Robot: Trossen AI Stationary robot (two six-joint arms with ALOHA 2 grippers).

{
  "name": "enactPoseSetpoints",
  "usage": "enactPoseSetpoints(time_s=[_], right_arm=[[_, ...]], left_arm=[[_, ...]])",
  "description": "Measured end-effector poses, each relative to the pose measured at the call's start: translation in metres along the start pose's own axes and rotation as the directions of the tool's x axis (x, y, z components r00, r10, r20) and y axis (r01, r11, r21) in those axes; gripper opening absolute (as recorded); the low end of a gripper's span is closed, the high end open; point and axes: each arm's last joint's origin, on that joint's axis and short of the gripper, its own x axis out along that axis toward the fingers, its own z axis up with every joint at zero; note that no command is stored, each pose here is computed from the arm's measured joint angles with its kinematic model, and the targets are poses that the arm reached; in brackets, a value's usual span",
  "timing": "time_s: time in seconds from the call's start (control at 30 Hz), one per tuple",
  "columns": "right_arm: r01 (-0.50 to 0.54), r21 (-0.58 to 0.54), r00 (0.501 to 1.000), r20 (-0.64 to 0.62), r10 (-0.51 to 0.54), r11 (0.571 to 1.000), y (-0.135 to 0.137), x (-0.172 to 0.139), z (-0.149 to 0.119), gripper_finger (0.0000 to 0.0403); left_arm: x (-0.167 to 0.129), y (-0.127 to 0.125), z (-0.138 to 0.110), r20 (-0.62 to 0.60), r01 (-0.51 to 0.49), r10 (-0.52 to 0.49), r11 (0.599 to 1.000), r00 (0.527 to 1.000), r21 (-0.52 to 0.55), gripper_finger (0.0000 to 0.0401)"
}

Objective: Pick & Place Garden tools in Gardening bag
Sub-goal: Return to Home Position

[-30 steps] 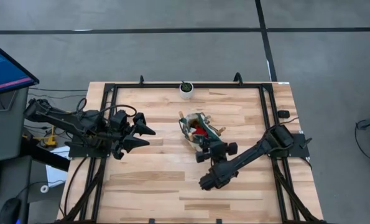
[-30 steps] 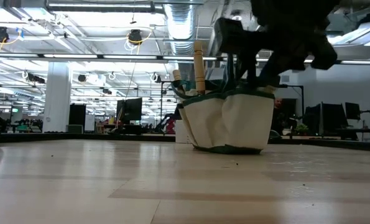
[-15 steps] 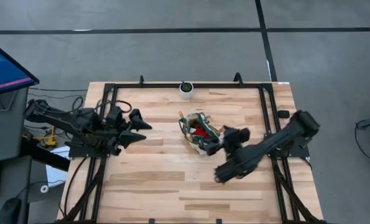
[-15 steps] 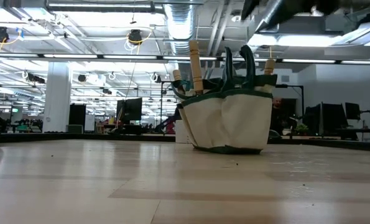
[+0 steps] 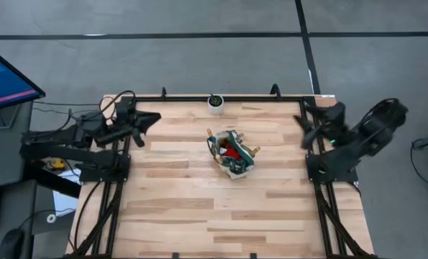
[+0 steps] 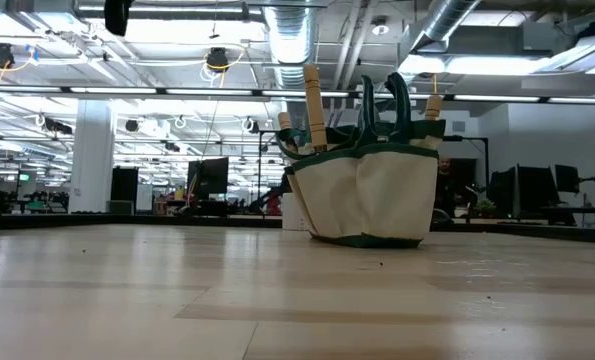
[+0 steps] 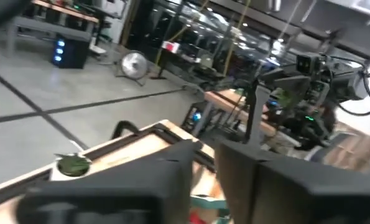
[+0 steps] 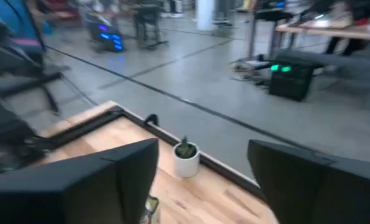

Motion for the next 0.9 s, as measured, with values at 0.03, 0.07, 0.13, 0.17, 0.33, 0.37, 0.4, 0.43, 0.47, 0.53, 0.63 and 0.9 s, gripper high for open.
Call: enactPoseSetpoints(time_s=[0.03,0.07,0.13,0.17,0.33,0.37,0.4,0.43,0.47,0.53,0.63,0.9], right_arm=[[-0.026,0.021,1.000,0.002,0.026,0.999,-0.014,-0.003,-0.002,0.0224],[-0.055,0.039,0.998,0.002,0.055,0.998,-0.026,-0.006,-0.006,0.0205],[-0.110,0.087,0.994,0.012,0.109,0.990,-0.044,-0.008,-0.017,0.0157],[-0.137,0.108,0.991,0.012,0.136,0.985,-0.050,-0.008,-0.024,0.0128],[-0.235,0.198,0.972,0.047,0.231,0.952,-0.068,-0.004,-0.068,0.0013],[-0.249,0.207,0.968,0.058,0.243,0.946,-0.068,-0.003,-0.078,0.0014],[-0.264,0.218,0.965,0.068,0.255,0.940,-0.068,-0.002,-0.088,0.0013],[-0.276,0.234,0.961,0.082,0.264,0.932,-0.067,-0.002,-0.098,0.0009],[-0.288,0.255,0.957,0.098,0.271,0.923,-0.067,-0.001,-0.106,0.0005],[-0.317,0.298,0.948,0.119,0.294,0.900,-0.065,-0.001,-0.124,0.0003],[-0.367,0.387,0.930,0.142,0.339,0.846,-0.066,-0.001,-0.143,0.0001],[-0.563,0.462,0.805,0.118,0.581,0.685,-0.071,-0.014,-0.134,0.0000]], left_arm=[[0.000,0.002,0.001,0.003,-0.015,0.015,1.000,1.000,0.003,0.0042],[0.001,0.004,0.001,0.002,-0.027,0.027,1.000,1.000,0.011,0.0023],[0.002,0.008,0.002,0.006,-0.056,0.055,0.998,0.998,0.035,0.0008],[0.002,0.009,0.002,0.012,-0.069,0.069,0.997,0.998,0.041,0.0007],[0.002,0.015,0.003,0.050,-0.194,0.192,0.980,0.980,0.034,0.0001],[0.002,0.015,0.001,0.048,-0.213,0.212,0.977,0.976,0.024,0.0001],[0.003,0.015,0.000,0.045,-0.230,0.229,0.973,0.972,0.015,0.0001],[0.004,0.014,-0.002,0.045,-0.243,0.243,0.970,0.969,0.002,0.0000],[0.005,0.013,-0.004,0.044,-0.252,0.253,0.968,0.967,-0.007,0.0000],[0.007,0.009,-0.011,0.034,-0.265,0.265,0.964,0.964,-0.004,0.0000],[0.011,-0.002,-0.024,0.018,-0.286,0.286,0.958,0.958,0.008,0.0000],[0.013,-0.050,-0.055,-0.012,-0.180,0.182,0.980,0.983,0.087,0.0000]])
